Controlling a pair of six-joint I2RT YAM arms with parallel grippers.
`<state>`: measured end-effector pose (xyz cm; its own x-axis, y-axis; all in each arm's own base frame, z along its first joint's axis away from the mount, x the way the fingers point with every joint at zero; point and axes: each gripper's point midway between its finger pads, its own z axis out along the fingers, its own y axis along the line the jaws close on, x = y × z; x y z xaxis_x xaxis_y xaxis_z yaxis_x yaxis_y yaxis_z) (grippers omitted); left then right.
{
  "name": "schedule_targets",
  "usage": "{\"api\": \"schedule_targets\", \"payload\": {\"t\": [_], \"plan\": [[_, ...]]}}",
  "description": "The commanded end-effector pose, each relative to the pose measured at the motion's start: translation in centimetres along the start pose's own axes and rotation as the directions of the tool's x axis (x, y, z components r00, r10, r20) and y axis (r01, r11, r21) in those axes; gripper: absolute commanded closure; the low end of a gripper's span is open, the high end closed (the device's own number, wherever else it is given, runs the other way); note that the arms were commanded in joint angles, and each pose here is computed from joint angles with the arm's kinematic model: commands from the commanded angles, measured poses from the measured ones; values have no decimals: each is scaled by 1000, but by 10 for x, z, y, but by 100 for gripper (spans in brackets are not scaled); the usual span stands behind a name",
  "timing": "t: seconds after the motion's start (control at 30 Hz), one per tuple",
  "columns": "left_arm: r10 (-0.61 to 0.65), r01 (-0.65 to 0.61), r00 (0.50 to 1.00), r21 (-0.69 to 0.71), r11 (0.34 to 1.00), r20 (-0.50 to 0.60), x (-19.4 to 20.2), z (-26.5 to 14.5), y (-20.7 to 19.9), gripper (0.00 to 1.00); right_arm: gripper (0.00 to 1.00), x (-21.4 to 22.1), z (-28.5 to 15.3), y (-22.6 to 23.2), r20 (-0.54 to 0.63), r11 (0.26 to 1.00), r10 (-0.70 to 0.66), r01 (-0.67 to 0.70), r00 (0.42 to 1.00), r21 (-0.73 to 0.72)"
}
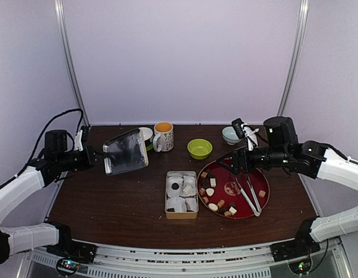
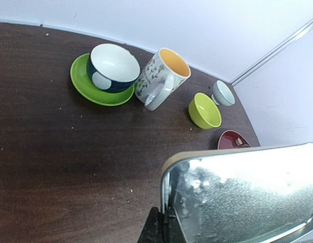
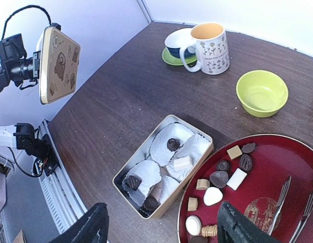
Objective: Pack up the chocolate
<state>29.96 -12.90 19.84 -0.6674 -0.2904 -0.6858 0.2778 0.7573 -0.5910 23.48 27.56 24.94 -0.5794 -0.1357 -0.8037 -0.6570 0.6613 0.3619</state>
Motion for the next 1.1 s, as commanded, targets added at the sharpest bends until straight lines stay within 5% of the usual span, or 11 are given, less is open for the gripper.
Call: {"api": "schedule_targets", "payload": {"t": [0.0,0.1,0.27,0.37,0.7,1.07], "plan": [[91,-104,986,92,990,142,-30,-4,-30,100,26,-19,-2,27,59,997,0,4,998,-71],[113,-134,978,116,984,174,-34,-1,-39,100,26,-23,-3,32,122,998,-12,20,992,-64],[147,-178,969,150,972,199,-33,7,-53,100,1,-31,-11,49,164,985,-30,56,986,-162],[170,-199,965,137,970,202,-32,14,-57,100,0,-37,-13,71,181,961,-58,105,982,-257],[213,-245,954,139,959,212,-30,31,-69,100,28,-44,27,115,96,919,-34,69,995,-388],[229,-265,955,191,945,191,-22,47,-91,100,46,-46,62,135,90,911,-15,51,996,-409]]}}
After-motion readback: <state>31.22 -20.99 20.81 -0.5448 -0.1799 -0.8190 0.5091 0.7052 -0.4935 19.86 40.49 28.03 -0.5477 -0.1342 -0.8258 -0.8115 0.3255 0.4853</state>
